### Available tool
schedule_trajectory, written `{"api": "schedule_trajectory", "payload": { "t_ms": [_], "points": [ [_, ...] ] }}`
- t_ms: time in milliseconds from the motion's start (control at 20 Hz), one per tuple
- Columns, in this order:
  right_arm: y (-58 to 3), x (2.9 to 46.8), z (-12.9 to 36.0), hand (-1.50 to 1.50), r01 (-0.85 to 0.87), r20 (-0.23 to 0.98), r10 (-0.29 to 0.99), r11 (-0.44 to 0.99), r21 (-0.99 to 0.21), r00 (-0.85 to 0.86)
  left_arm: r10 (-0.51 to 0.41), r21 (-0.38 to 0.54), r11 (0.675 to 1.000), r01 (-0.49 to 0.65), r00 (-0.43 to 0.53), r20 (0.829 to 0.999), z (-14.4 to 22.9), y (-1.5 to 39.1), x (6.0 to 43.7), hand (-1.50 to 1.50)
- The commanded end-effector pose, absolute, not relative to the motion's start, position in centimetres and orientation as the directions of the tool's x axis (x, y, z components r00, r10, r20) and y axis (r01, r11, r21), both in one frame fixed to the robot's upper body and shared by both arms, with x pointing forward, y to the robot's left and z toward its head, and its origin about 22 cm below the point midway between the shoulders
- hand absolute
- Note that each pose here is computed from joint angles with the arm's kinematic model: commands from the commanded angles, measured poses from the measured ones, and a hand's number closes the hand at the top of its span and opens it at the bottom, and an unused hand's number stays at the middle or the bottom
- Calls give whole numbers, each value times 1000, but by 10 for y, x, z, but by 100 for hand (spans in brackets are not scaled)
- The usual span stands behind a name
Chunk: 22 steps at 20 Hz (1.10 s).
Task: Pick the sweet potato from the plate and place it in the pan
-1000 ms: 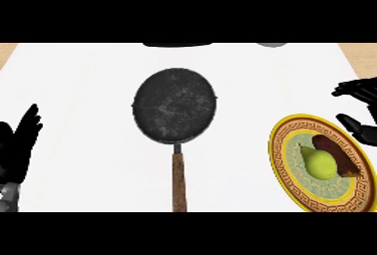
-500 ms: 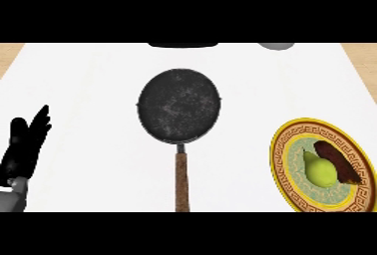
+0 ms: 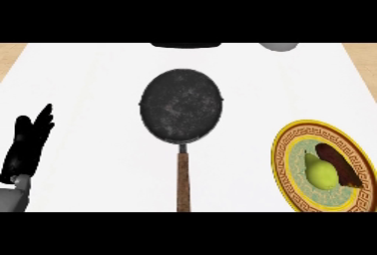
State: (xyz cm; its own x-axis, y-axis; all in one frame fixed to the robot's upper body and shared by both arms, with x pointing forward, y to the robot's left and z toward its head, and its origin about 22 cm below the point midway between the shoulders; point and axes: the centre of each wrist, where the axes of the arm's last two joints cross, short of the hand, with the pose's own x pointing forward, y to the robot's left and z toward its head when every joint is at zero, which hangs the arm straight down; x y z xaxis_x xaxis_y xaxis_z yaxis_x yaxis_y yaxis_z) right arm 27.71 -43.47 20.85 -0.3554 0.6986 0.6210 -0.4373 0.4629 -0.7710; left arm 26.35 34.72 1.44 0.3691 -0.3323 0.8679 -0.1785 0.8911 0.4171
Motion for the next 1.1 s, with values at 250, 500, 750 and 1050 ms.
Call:
{"api": "schedule_trajectory", "payload": {
  "t_ms": [250, 500, 750, 1050],
  "points": [
    [-374, 282, 214, -150, -504, 305, 871, 79, -860, -385, -337, 420, 891, -175, 367, 867, 2, 345, 262, 0],
    [-361, 273, 149, -150, -569, 239, 895, -20, -822, -378, -327, 420, 888, -187, 385, 863, 2, 344, 271, 0],
    [-342, 264, 138, -150, -568, 214, 910, -28, -822, -356, -314, 406, 892, -198, 374, 873, 12, 345, 260, 0],
    [-361, 252, 137, -150, -544, 122, 925, -102, -833, -361, -329, 420, 888, -187, 380, 864, 6, 348, 260, 0]
  ]
}}
